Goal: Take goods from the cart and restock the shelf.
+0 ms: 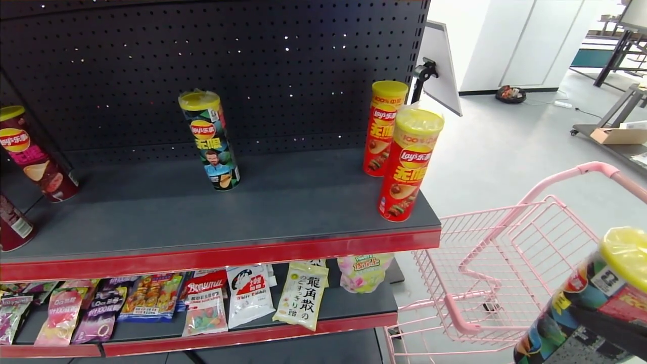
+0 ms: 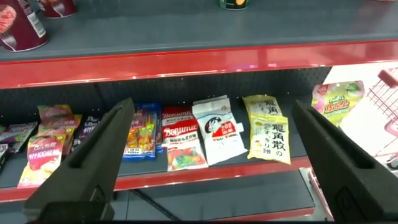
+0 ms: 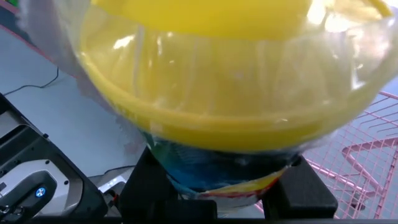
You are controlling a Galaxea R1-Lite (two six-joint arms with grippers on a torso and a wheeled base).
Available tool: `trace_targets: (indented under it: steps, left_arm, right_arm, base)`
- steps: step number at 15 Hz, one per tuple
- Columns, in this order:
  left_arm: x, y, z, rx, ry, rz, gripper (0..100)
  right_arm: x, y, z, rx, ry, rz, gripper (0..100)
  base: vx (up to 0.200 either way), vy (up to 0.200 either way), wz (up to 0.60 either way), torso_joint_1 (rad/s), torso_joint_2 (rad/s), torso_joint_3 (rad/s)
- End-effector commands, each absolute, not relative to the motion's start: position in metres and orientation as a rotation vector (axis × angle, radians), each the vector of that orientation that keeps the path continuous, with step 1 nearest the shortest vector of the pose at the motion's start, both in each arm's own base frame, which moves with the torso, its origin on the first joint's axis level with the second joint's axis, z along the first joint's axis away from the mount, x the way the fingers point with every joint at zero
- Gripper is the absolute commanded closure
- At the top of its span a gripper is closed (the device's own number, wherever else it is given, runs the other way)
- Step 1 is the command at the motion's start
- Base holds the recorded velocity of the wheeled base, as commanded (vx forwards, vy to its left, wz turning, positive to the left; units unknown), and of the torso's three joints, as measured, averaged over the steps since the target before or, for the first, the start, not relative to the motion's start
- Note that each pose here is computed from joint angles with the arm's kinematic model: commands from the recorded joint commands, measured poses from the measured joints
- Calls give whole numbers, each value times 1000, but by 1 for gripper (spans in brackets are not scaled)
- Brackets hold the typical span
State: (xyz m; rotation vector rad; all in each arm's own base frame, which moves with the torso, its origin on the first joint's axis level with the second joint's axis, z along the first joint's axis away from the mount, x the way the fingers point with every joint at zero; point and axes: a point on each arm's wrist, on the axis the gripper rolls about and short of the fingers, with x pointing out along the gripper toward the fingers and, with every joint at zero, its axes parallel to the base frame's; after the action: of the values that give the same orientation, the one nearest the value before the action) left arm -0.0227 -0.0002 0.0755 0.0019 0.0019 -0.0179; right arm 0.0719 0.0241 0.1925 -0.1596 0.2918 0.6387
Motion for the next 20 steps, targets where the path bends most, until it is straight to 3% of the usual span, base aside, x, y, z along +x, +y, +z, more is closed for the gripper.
trace_targets:
  steps: [1,3,8,13,20]
  left_arm:
    - [-23,0,76,2,2,-18,0]
    - [-23,0,76,2,2,-17,0]
    - [-23,0,76,3,2,-17,0]
    - [-23,0,76,3,2,-18,0]
    - [-23,0,76,2,2,-18,0]
  right_arm:
    - [73,24,191,-162,300,634,100]
    - [73,24,192,-162,302,630,100]
    - [73,24,190,-162,303,627,100]
    - [69,23,188,-162,298,623,100]
    - [64,23,187,-156,272,638,100]
  base:
    - [0,0,0,0,0,0]
    - [0,0,0,0,0,0]
    - [0,0,600,3,-1,0]
    - [0,0,0,0,0,0]
    - [0,200,0,2,4,0]
